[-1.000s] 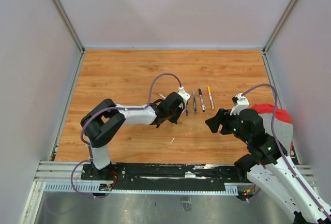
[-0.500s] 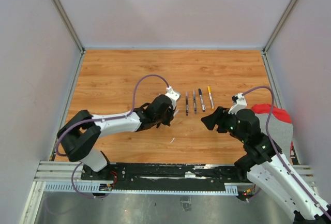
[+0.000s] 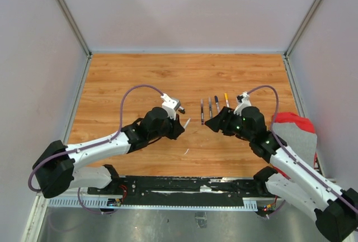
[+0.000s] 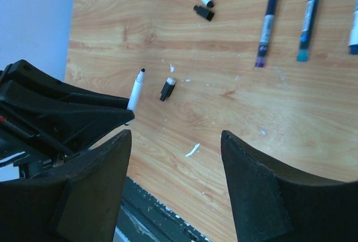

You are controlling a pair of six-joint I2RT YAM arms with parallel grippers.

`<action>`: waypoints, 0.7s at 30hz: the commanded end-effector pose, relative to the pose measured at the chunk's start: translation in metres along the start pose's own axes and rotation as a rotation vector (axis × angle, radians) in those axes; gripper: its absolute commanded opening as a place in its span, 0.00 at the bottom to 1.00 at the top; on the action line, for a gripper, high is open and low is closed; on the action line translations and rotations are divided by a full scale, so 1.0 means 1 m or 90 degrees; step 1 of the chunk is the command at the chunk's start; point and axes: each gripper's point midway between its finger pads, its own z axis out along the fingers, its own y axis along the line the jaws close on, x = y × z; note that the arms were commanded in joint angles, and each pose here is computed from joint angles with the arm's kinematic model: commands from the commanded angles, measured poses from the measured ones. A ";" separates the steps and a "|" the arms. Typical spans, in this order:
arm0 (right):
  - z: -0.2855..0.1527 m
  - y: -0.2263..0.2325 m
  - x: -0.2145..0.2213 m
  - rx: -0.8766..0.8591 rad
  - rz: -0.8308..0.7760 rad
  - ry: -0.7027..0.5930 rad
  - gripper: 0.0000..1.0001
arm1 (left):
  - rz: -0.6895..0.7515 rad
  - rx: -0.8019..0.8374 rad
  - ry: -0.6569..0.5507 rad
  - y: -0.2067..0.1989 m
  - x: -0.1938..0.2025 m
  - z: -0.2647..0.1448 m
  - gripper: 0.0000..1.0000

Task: Insert the pens into the pen caps
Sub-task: Pick up the pen from the center of the board.

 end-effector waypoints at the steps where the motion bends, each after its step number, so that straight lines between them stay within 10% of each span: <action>1: 0.013 0.043 -0.011 -0.088 0.032 -0.021 0.65 | -0.049 0.048 -0.019 -0.016 -0.007 -0.012 0.00; 21: 0.062 0.064 0.020 -0.112 0.165 0.011 0.49 | -0.050 0.054 -0.018 -0.016 -0.005 -0.020 0.00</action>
